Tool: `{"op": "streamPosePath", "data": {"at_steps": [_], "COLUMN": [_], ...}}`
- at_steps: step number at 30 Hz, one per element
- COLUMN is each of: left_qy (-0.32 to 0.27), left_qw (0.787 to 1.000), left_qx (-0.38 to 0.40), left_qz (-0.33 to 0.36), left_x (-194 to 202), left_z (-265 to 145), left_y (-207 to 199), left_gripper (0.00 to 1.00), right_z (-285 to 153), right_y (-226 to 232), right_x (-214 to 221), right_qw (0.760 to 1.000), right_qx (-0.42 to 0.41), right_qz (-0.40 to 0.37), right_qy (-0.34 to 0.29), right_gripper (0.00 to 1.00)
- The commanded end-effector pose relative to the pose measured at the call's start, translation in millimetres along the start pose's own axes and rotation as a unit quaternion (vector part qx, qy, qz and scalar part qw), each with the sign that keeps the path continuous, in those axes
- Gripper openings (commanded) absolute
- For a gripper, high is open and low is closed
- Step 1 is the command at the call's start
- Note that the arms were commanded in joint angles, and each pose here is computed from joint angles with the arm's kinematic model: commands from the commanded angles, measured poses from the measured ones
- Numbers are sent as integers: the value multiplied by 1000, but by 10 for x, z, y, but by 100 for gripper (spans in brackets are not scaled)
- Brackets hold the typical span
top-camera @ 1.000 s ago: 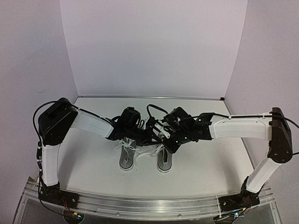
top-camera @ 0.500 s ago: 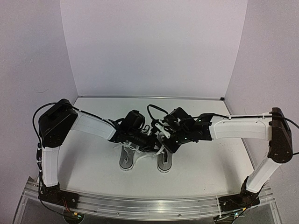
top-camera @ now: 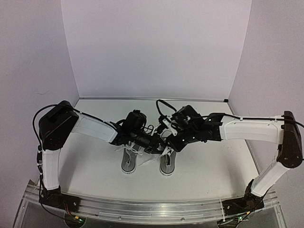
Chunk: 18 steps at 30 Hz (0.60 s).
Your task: Tie the shoes
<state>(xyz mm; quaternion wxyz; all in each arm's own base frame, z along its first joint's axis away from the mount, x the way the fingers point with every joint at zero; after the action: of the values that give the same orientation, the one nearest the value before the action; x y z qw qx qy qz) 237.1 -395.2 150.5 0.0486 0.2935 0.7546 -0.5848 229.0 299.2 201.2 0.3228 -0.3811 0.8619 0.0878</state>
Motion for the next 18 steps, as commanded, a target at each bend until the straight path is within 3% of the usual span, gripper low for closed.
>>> {"op": "streamPosePath", "data": {"at_steps": [1, 10, 18], "left_qy": [-11, -15, -13], "left_qw": [999, 999, 998], "left_qx": [31, 45, 66], "left_qz": [14, 4, 6], "left_x": [-57, -58, -49], "left_z": [47, 67, 97], "left_y": [21, 106, 127], "left_gripper": [0, 0, 0], "right_z": [-370, -531, -382], "right_y": [-120, -283, -294], "right_x": [-113, 244, 513], "right_qw": [995, 978, 960], "right_qx": [-30, -95, -175], "right_qz": [71, 175, 210], "right_qy": [-58, -59, -58], "right_gripper": [44, 46, 43]}}
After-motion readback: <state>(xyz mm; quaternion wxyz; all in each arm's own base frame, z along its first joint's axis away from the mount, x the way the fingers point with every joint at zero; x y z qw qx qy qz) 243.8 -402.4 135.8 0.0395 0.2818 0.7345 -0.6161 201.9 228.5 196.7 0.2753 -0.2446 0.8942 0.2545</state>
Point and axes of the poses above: each gripper's point midway between its finger pads, its own z axis out along the fingers, its own y axis along the line the jaws close on, x = y × z, the point moved 9 cm from there along -z, back along the fingers, and after that the axes turned 3 degrees about z, right-handed, at the moved point
